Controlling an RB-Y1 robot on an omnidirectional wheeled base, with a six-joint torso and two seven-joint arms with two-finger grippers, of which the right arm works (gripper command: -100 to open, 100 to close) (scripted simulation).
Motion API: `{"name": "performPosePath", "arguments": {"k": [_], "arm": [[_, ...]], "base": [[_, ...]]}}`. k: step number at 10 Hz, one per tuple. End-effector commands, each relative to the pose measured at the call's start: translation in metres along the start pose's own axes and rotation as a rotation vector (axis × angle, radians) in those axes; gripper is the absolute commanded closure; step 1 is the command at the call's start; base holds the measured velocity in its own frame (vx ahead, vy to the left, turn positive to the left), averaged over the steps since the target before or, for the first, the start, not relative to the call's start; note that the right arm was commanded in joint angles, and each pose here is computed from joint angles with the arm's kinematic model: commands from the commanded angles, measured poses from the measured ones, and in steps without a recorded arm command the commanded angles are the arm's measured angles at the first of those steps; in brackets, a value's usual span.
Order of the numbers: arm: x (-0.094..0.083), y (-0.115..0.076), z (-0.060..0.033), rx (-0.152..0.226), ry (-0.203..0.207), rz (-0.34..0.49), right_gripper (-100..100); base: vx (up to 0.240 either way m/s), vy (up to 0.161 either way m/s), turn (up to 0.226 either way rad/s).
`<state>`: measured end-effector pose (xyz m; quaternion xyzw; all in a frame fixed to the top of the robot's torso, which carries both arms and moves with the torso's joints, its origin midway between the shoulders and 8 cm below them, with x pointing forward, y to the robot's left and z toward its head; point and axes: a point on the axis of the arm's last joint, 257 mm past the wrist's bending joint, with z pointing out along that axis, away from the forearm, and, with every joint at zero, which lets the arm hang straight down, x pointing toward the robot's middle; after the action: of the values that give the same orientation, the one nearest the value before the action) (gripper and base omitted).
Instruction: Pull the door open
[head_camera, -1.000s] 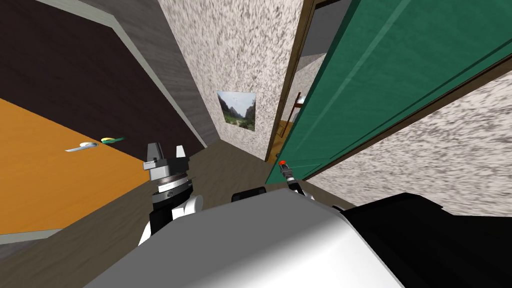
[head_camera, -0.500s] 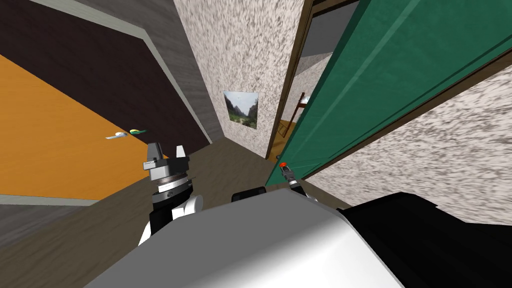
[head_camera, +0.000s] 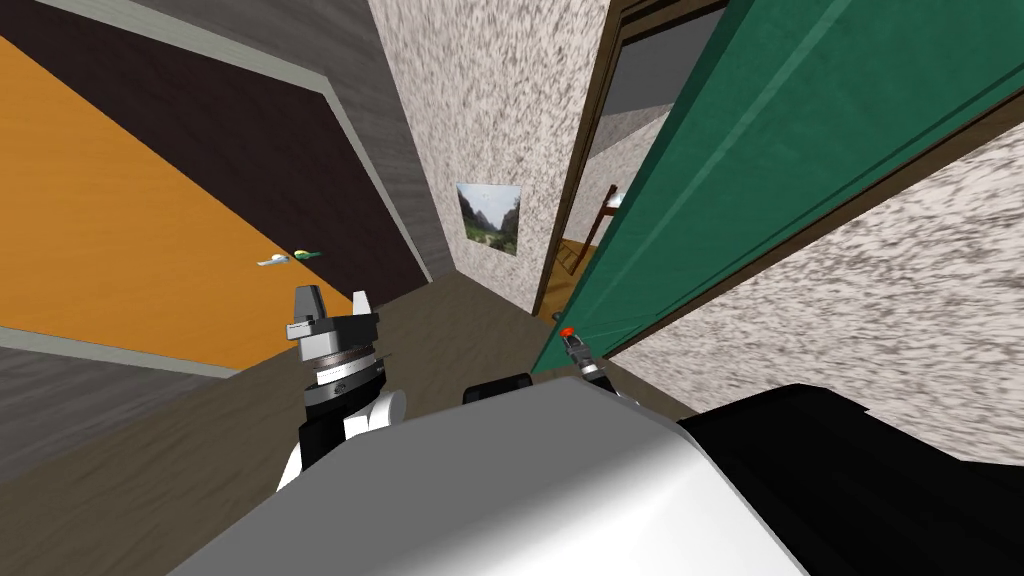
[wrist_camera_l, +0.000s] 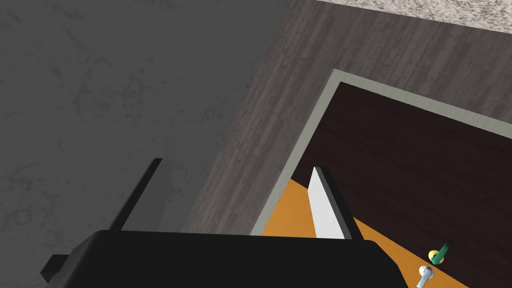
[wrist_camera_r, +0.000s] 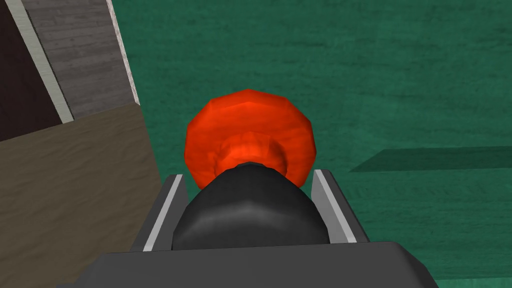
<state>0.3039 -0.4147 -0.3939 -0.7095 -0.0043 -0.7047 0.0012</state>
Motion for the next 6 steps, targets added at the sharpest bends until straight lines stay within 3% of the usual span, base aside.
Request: {"name": "performPosePath", "arguments": {"k": [1, 6], "arm": [[-0.001, -0.002, -0.0048, 0.012, 0.000, 0.003, 100], [0.001, 0.000, -0.0185, 0.043, 0.005, 0.003, 100]], "base": [[-0.180, -0.073, 0.119], [-0.217, -0.060, 0.152]]}}
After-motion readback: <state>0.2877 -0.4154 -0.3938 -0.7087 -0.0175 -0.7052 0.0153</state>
